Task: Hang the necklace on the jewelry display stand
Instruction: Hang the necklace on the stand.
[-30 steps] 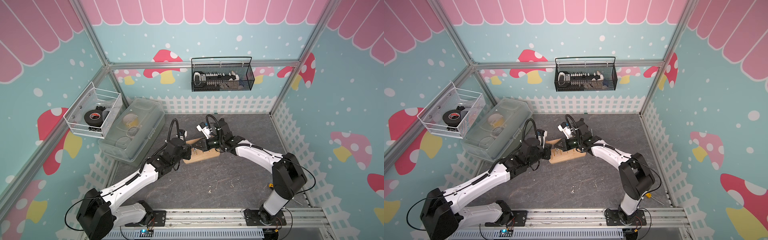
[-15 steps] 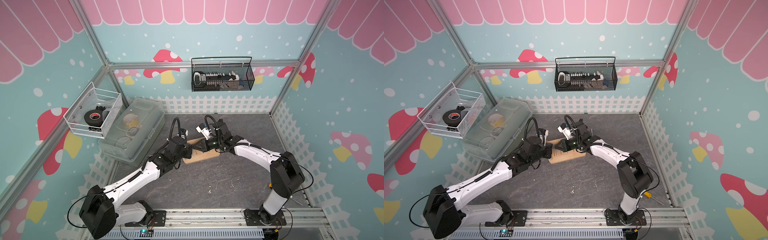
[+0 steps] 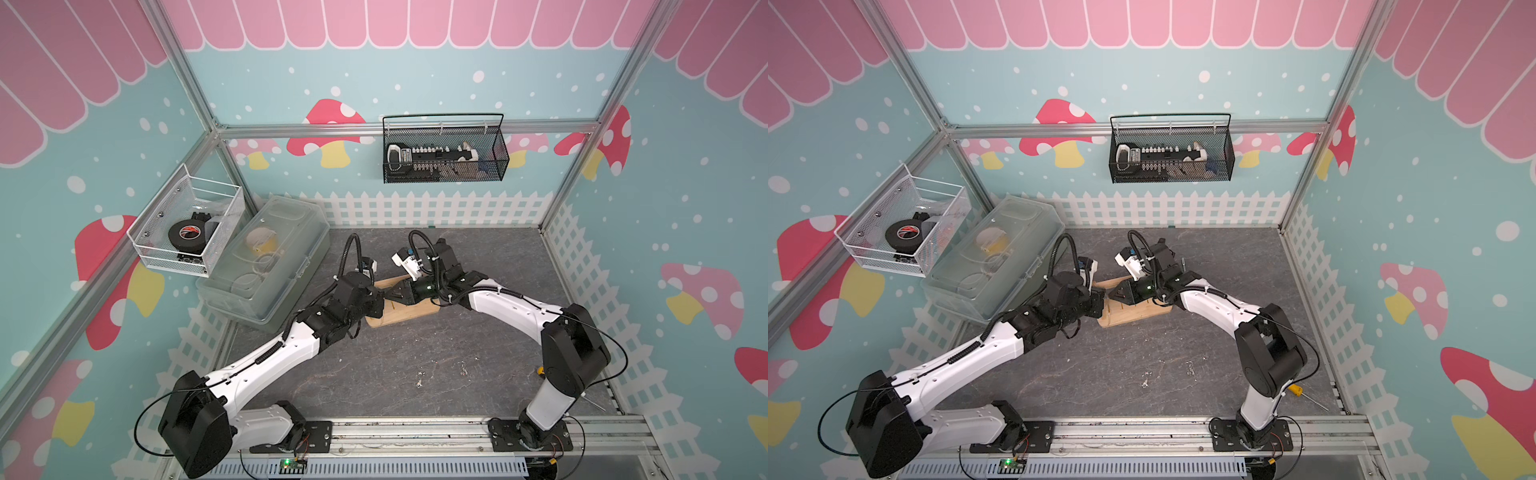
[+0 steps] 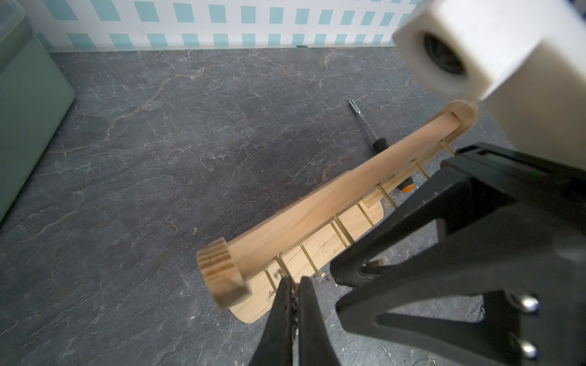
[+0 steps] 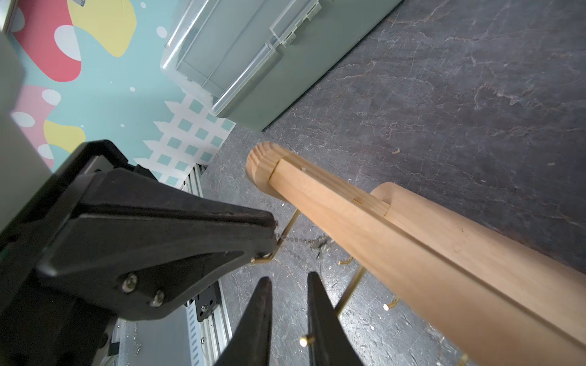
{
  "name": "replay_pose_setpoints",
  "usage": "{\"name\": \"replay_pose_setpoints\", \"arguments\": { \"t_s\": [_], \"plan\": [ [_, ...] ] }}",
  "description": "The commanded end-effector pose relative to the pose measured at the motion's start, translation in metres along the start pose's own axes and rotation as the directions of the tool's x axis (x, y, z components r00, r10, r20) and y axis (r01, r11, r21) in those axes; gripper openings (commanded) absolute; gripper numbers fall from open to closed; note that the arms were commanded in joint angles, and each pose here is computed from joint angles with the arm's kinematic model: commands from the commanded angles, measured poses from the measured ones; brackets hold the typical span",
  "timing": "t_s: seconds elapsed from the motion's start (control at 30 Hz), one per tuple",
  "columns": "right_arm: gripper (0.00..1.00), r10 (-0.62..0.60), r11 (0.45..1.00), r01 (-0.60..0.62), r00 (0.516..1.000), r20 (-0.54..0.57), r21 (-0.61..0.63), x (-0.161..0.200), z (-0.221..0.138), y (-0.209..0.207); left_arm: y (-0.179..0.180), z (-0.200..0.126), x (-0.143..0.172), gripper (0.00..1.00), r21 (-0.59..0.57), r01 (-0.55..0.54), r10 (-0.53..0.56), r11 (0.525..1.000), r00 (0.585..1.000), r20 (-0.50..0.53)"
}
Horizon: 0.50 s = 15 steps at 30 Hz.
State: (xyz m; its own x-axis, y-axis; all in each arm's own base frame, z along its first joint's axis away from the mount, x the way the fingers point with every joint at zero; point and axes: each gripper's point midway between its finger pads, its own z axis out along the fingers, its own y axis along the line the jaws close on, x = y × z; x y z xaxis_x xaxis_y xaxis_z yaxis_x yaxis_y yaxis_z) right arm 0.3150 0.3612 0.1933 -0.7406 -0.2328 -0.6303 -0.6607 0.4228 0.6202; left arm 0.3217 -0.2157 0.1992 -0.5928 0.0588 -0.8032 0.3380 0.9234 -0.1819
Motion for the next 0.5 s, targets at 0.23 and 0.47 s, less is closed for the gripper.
{"name": "replay_pose_setpoints", "arguments": {
  "t_s": [0.23,0.47],
  "plan": [
    [0.32,-0.139,0.985,0.13,0.988,0.073,0.116,0.0028,-0.0008,-0.0025,-0.0031,-0.0037,-0.0063,0.0,0.009,-0.055,0.055,0.998,0.998,-0.04],
    [0.33,-0.176,0.967,0.147,0.976,0.127,0.207,0.006,-0.0001,-0.0076,0.0,-0.0011,-0.0043,0.0,0.003,-0.053,0.054,0.999,0.997,-0.054]
  ]
}}
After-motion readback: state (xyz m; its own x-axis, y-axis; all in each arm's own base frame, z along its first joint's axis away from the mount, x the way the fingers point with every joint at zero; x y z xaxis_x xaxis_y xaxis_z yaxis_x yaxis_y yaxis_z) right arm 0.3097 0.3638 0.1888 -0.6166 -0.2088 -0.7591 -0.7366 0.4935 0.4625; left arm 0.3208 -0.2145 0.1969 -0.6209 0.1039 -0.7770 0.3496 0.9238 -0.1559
